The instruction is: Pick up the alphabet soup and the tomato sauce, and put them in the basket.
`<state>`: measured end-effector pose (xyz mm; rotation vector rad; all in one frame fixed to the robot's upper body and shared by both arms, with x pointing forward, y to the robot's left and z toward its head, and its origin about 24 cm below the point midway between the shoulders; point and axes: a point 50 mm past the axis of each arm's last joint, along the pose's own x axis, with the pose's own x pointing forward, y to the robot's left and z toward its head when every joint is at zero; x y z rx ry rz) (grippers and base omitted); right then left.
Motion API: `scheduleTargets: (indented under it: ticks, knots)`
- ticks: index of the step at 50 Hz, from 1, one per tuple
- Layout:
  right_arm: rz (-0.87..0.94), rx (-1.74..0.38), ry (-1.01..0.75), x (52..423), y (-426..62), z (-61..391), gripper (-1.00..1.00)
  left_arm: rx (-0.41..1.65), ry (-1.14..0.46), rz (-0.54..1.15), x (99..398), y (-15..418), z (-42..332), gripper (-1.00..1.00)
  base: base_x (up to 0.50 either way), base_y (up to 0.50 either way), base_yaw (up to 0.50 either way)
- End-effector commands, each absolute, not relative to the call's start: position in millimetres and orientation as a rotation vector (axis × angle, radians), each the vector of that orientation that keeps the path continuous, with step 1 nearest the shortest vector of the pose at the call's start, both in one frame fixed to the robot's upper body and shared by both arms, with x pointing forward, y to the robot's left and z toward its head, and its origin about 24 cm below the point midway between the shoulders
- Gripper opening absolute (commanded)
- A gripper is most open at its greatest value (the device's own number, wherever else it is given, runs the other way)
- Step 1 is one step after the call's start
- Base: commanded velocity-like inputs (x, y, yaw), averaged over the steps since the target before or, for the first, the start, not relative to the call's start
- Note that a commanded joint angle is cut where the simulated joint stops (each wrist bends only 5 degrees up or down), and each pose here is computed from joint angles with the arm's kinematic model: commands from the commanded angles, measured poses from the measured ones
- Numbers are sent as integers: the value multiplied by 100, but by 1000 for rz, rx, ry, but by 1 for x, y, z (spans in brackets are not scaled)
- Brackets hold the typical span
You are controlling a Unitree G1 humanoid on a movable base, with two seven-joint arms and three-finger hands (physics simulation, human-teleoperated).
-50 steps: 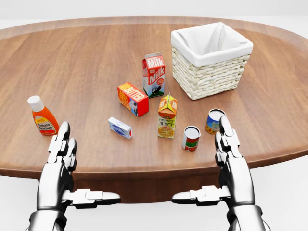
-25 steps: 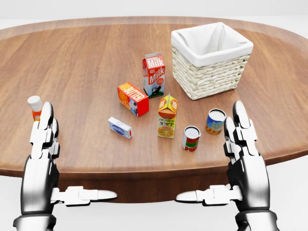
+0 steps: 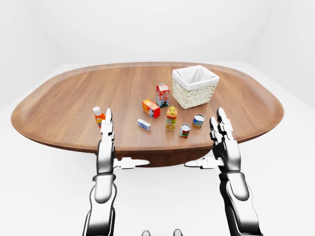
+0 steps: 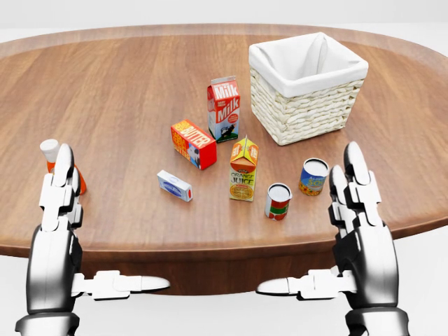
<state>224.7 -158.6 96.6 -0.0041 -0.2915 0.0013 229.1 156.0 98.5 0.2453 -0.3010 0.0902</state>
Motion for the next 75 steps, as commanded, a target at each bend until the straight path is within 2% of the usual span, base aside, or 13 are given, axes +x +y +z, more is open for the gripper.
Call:
scheduleTargets:
  ticks: [1,14,75]
  knots:
    - [0,-4,-298,224,-159,98,100,243,-299,88,229,156,98,100,0,0,0]
    - [-1,-2,-295,225,-159,97,100,242,-302,79,230,155,99,100,17,0,0]
    - [5,-5,-283,226,-158,95,100,231,-277,53,234,153,93,100,33,0,0]
